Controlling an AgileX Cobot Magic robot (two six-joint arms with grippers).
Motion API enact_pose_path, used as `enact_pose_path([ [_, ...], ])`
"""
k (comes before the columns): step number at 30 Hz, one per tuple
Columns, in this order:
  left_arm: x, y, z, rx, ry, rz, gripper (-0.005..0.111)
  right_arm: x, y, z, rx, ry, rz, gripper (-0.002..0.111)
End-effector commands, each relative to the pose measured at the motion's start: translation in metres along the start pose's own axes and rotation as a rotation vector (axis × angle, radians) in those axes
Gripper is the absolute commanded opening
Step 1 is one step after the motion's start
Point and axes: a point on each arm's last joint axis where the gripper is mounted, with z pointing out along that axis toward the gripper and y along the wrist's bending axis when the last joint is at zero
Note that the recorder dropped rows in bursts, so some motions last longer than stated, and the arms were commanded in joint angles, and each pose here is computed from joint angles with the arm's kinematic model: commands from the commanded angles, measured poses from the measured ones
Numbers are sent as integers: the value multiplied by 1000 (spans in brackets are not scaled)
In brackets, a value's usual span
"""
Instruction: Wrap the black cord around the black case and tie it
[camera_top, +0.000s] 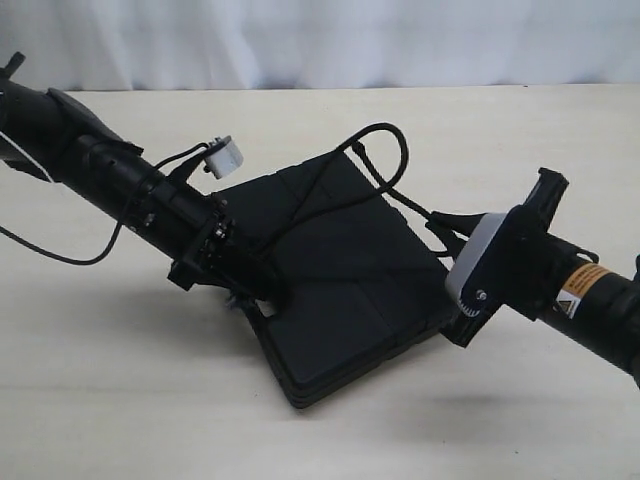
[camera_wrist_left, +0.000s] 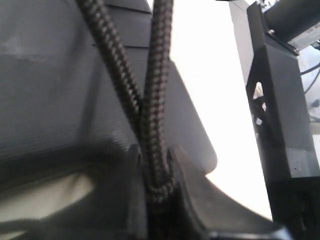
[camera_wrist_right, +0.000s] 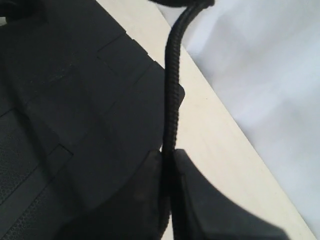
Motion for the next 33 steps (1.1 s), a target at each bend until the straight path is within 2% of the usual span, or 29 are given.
enact_pose_path([
  [1, -3, 9, -10, -21, -47, 8, 0, -1, 1, -2, 1, -28, -20, 4],
  [11, 4, 32, 0, -7, -27, -69, 0, -7, 0, -1, 10, -85, -16, 4],
  [18, -3, 25, 16, 26, -4, -47, 0, -5, -6, 8, 6, -37, 12, 4],
  [24, -8, 26, 13, 16, -23, -77, 0, 8, -14, 11, 134, 51, 139, 4],
  [29, -13, 34, 0, -17, -116, -112, 0, 12, -20, 10, 158, 48, 194, 4],
  [33, -12, 35, -8, -38, -123, -42, 0, 20, -34, 4, 136, -46, 281, 4],
])
